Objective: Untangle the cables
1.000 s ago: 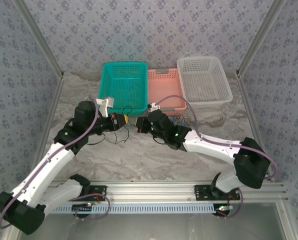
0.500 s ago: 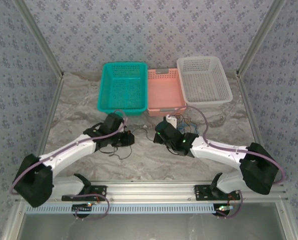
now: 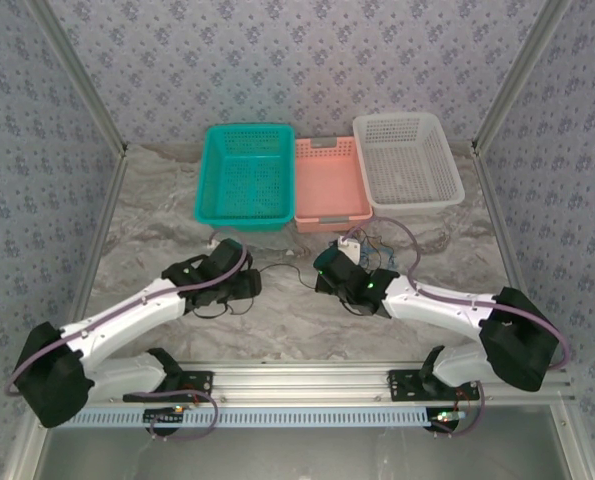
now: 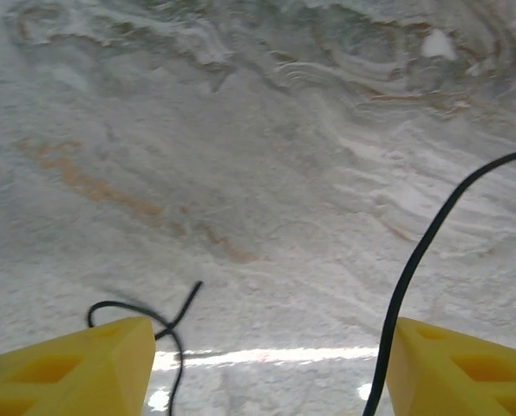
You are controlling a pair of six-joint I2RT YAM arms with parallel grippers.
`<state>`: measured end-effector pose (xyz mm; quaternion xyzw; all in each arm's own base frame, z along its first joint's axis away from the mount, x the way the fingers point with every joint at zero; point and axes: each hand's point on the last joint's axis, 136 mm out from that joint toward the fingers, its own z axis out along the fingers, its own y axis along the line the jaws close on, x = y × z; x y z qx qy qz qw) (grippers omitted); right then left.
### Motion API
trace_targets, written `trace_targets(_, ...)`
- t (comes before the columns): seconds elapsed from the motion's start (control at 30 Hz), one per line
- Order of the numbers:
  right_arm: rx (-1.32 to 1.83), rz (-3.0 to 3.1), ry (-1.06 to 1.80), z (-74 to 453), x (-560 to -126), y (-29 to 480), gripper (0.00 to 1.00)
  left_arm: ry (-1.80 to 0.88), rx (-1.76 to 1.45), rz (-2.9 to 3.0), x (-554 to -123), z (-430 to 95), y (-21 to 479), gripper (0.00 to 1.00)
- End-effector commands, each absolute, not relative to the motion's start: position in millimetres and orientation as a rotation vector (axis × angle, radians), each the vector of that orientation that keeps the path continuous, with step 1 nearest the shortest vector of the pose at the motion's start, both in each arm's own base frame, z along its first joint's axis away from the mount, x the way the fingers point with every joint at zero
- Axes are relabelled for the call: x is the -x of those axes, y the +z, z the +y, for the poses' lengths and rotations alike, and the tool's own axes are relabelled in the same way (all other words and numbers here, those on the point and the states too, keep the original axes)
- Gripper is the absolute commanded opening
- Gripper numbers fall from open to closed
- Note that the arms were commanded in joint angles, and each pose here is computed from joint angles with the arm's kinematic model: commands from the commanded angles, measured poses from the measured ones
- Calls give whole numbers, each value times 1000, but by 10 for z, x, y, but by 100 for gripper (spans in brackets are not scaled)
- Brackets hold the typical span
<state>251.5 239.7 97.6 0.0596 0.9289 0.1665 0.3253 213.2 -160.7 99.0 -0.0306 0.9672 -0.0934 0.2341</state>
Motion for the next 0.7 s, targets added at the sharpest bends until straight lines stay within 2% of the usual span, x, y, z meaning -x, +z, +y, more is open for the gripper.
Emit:
trace_targets(0.0, -165, 2426, 394, 2296, -2523, 966, 0, 28, 69, 2727, -1970, -1225, 806, 69)
trace_targets(0.1, -166, 2430, 391, 2292, -2522, 948, 0, 67, 53, 2712, -1980, -1170, 788, 70)
trace_targets(0.2, -169, 2442, 367, 2249, -2519, 915, 0, -41, 40, 2665, -2012, -1260, 882, 70)
trace_targets(0.5, -187, 2464, 338, 2112, -2543, 810, 0, -797, -166, 2500, -1883, -2055, 1593, 78)
trace_targets(0.6, -192, 2464, 329, 2080, -2554, 814, 0, -800, -158, 2527, -1869, -2021, 1648, 78)
trace_targets(0.67, -191, 2463, 327, 2062, -2556, 822, 0, -670, -89, 2571, -1913, -1818, 1556, 77)
